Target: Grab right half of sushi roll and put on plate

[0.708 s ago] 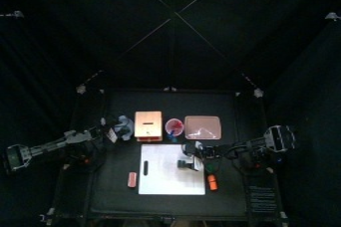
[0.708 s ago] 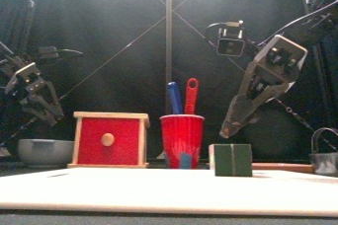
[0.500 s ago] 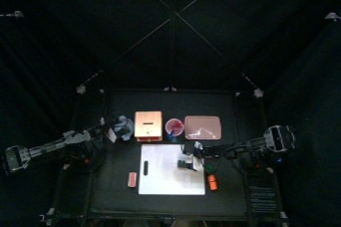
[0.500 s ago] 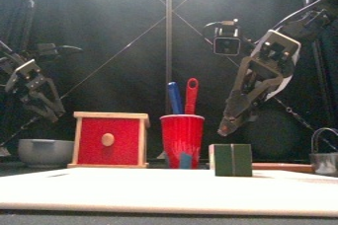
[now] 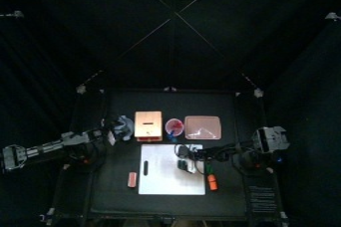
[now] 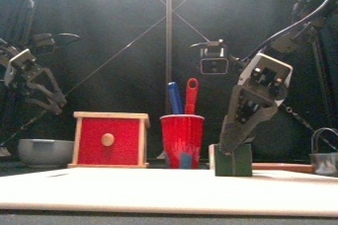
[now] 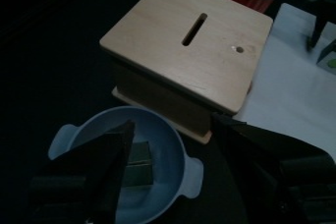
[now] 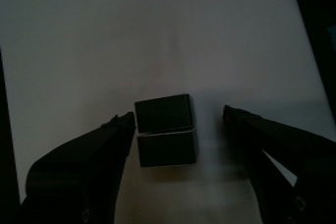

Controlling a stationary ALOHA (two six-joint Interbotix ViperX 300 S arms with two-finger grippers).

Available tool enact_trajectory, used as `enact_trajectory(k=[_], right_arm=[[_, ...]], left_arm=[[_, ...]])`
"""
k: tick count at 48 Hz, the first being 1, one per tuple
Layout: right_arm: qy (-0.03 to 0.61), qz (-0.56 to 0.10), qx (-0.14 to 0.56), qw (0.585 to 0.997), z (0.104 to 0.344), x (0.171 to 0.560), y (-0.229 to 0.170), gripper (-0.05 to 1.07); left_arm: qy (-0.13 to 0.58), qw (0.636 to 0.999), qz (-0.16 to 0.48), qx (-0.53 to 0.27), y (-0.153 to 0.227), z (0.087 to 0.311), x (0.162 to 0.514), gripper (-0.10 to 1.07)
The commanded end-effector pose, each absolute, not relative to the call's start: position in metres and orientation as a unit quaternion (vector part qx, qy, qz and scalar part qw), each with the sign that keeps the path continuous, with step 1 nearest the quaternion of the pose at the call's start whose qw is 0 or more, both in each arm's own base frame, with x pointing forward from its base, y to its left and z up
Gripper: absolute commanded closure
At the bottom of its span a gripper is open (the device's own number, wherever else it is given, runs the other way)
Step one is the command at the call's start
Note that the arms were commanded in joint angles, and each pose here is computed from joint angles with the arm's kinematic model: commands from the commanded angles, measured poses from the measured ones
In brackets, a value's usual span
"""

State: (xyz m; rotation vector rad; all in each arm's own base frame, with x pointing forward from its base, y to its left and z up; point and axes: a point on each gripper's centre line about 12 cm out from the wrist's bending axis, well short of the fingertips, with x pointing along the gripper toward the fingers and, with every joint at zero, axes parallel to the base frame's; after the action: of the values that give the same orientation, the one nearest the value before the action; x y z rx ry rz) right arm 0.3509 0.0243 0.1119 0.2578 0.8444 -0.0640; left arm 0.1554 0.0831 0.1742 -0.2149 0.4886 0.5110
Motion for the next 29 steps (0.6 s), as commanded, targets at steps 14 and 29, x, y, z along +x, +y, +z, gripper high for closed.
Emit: enact_trajectory(k=[14, 29], right_arm=[[0.391, -0.023, 0.115, 0.913, 0.133, 0.357, 0.023, 0.39], [0.346, -0.037, 0.112, 0.931, 0.181, 0.327, 0.001, 0.44]], left_arm=[[0.229, 0.935, 0.248, -0.104, 0.084, 0.179, 0.158, 0.02], [0.231, 0.934, 0.250, -0.106, 0.084, 0.179, 0.158, 0.02]])
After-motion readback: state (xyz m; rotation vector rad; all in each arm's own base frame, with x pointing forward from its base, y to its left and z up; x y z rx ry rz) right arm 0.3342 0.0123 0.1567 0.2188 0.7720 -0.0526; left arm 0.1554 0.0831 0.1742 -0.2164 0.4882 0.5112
